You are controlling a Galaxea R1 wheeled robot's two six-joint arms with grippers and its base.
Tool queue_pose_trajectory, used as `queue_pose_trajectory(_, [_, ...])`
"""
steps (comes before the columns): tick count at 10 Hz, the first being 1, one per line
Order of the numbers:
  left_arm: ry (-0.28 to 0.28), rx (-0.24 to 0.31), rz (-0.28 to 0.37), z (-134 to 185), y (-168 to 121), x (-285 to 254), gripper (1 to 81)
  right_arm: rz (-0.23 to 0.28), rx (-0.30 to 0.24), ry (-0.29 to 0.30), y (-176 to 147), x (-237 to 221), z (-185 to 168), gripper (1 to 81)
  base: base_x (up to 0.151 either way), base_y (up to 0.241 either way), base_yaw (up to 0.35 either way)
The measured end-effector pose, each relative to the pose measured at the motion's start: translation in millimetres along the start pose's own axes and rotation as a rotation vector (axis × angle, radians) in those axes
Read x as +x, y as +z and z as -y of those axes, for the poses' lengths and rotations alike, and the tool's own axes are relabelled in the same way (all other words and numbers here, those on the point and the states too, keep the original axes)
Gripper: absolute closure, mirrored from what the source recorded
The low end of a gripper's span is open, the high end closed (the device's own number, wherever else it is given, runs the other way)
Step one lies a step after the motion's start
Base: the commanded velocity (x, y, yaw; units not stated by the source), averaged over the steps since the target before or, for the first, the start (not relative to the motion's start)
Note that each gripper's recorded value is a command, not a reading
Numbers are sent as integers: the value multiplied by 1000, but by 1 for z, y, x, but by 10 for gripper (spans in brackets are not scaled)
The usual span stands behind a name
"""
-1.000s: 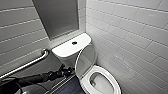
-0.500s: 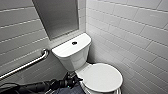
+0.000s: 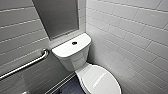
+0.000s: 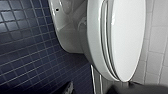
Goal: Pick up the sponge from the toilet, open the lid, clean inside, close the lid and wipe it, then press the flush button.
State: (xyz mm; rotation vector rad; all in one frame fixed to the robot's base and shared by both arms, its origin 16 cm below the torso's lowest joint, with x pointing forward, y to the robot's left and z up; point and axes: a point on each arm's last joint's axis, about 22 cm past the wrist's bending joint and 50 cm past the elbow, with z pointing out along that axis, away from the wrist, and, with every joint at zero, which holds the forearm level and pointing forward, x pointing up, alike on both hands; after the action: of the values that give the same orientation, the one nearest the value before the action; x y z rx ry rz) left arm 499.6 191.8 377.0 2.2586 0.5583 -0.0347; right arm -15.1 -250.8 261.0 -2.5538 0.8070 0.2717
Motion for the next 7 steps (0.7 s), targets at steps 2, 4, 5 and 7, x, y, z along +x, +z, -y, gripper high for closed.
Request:
queue_pose_trajectory(2, [11,70,38,53,-11,-45,10,10,-59,-67,1,-6,-2,811,0,0,0])
queue_pose_trajectory(4, [53,107,97,89,-20,-99,10,23,-93,-61,-2,-12,4,811,0,0,0])
queue_pose_trajectory(5, [72,126,133,107,-30,-131,10,21,-88,-53,-2,-8,12,811,0,0,0])
queue_pose_trajectory(7, [116,154,211,136,-48,-197,10,12,-66,-60,-10,11,20,811,0,0,0])
